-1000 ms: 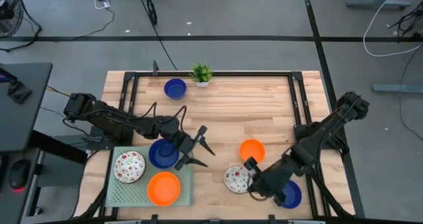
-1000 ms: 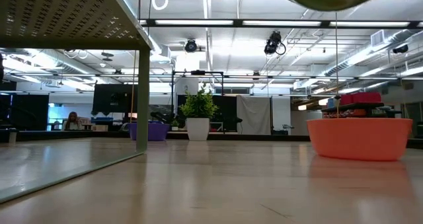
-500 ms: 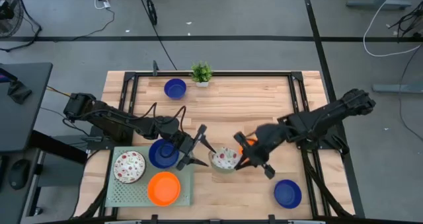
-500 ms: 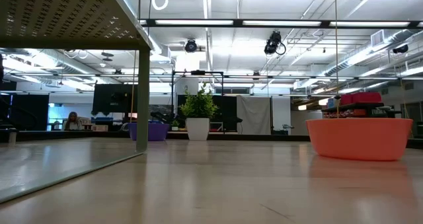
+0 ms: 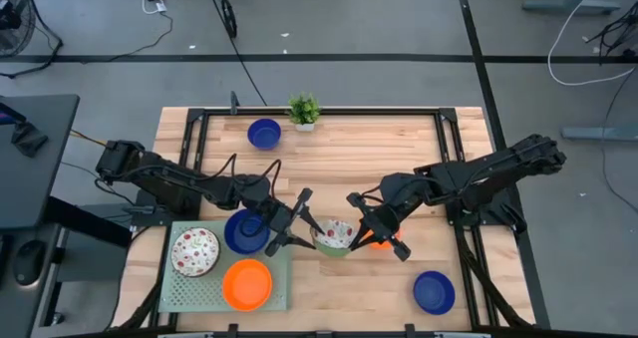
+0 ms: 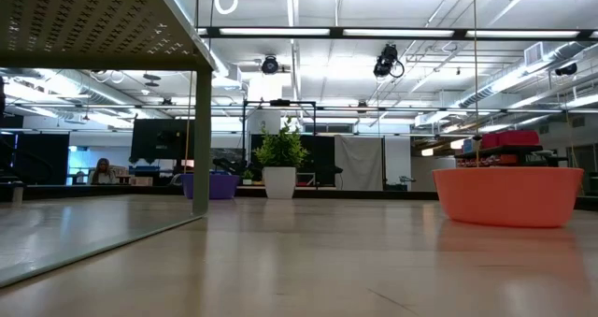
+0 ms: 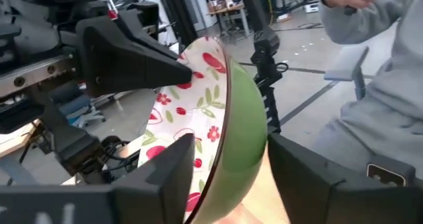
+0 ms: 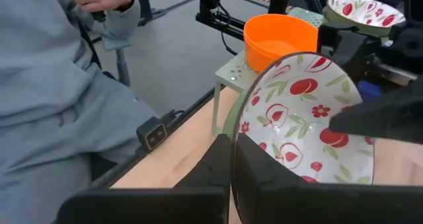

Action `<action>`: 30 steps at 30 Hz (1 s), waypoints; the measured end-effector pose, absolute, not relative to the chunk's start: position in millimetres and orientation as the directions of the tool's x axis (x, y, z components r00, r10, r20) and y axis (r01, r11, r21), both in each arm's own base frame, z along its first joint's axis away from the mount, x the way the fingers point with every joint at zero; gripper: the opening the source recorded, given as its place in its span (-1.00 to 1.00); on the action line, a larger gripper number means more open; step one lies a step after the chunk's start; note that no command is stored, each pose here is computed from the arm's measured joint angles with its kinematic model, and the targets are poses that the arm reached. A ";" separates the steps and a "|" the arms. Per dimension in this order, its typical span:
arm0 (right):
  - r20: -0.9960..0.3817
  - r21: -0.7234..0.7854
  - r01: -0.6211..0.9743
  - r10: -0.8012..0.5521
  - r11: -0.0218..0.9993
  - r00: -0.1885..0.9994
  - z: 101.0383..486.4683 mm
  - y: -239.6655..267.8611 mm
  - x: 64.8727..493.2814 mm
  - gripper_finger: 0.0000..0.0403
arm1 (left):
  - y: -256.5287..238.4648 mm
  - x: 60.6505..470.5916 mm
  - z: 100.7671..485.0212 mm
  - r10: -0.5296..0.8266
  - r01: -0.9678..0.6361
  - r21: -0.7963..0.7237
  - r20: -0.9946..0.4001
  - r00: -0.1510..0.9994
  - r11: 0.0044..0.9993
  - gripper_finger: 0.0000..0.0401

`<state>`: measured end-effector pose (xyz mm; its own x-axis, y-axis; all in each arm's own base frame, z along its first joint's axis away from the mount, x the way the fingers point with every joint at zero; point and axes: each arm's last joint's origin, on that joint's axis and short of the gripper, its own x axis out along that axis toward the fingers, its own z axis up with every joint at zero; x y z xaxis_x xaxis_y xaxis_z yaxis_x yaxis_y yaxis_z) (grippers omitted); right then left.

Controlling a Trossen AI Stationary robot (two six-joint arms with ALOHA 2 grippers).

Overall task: Pick & Place Mini bowls
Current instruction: Stack the white bowl on top of the stacked white bowls on the shelf

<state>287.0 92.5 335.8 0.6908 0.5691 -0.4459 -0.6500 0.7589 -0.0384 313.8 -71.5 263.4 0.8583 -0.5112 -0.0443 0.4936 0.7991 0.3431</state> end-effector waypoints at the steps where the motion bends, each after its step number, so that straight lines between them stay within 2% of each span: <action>1: -0.448 -0.036 -0.650 0.570 0.759 0.689 335.6 92.4 286.9 -0.98 | -71.6 313.7 263.4 -0.518 0.499 0.348 -0.044 0.854 0.793 -0.08; 6: -0.450 -0.034 -0.649 0.568 0.760 0.689 335.4 92.1 286.9 -0.98 | -72.5 313.3 263.3 -0.540 0.515 0.376 -0.046 0.840 0.770 -0.36; 9: -0.463 -0.004 -0.658 0.582 0.753 0.669 333.8 92.0 285.7 -0.98 | -72.3 313.5 263.2 -0.534 0.514 0.350 -0.046 0.844 0.783 -0.40; 20: -0.515 0.063 -0.656 0.587 0.752 0.624 328.0 93.0 281.8 -0.98 | -71.5 313.9 262.7 -0.512 0.499 0.326 -0.051 0.858 0.803 0.06; 25: -0.525 0.085 -0.649 0.588 0.756 0.615 322.1 94.5 281.4 -0.98 | -70.2 317.5 257.4 -0.457 0.451 0.351 -0.070 0.886 0.820 0.09; 30: -0.608 0.093 -0.588 0.514 0.803 0.605 289.7 96.0 277.3 -0.98 | -69.0 325.3 252.7 -0.414 0.417 0.371 -0.092 0.906 0.830 0.10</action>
<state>277.3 96.0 289.7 0.6053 0.5140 -0.6079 -0.5885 0.8031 0.0932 325.3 -69.0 252.7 0.9057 -0.4140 -0.0917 0.4169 0.8297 0.3711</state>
